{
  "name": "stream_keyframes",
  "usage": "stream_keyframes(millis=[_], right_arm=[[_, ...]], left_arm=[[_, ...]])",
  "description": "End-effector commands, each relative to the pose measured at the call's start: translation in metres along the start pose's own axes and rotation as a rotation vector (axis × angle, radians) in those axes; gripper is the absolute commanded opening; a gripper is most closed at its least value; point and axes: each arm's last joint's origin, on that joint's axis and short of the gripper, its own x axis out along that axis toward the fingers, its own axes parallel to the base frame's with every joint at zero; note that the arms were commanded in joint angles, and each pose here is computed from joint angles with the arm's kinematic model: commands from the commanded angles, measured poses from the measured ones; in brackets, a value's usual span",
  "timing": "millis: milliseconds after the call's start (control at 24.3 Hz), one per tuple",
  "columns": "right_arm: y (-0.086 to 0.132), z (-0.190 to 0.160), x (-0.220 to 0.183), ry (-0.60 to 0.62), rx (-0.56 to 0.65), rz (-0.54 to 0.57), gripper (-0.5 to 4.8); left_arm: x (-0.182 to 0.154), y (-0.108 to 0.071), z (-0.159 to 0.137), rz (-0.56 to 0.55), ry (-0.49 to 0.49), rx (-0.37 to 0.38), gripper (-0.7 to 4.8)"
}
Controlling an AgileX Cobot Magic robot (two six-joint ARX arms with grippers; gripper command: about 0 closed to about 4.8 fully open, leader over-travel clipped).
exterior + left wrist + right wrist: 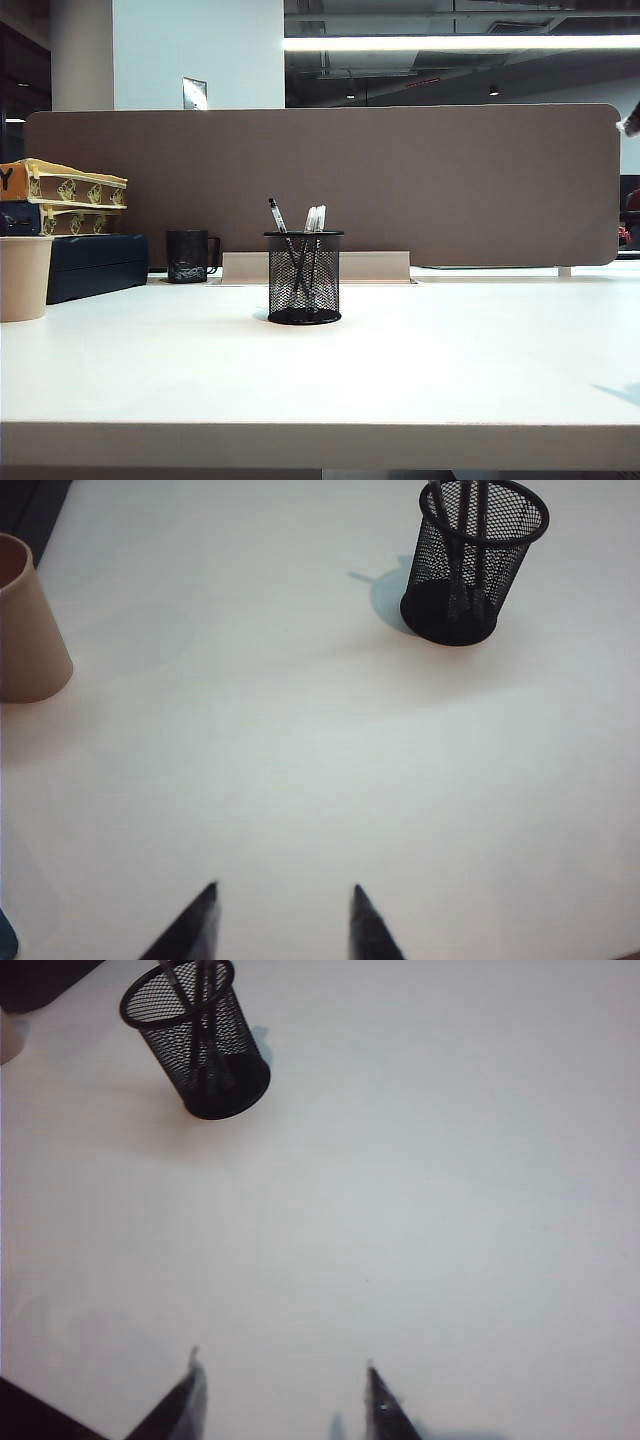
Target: Pick up one pen and put it in the pen container.
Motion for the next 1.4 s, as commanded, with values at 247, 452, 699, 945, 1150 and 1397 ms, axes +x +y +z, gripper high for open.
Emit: stream_keyframes(millis=[247, 452, 699, 945, 1150, 1397], right_arm=[[0.0, -0.007, -0.014, -0.118, 0.003, -0.11, 2.0], [-0.001, -0.008, -0.017, -0.141, 0.002, -0.162, 2.0], [-0.004, -0.014, -0.013, -0.123, 0.006, -0.18, 2.0], [-0.006, -0.017, -0.007, -0.178, 0.061, -0.191, 2.0], [-0.008, -0.018, -0.005, -0.204, 0.057, -0.212, 2.0], [-0.006, -0.018, -0.012, -0.244, 0.05, -0.209, 2.0]], left_arm=[[0.01, 0.001, -0.01, 0.041, -0.033, -0.122, 1.63], [0.016, 0.001, -0.016, 0.053, -0.053, -0.143, 1.62], [0.017, 0.002, -0.014, 0.066, -0.085, -0.135, 1.62], [0.028, 0.002, -0.031, 0.067, -0.067, -0.138, 1.62], [0.025, 0.002, -0.022, 0.055, -0.168, -0.15, 1.62], [0.01, 0.002, -0.025, 0.054, -0.203, -0.129, 1.62]])
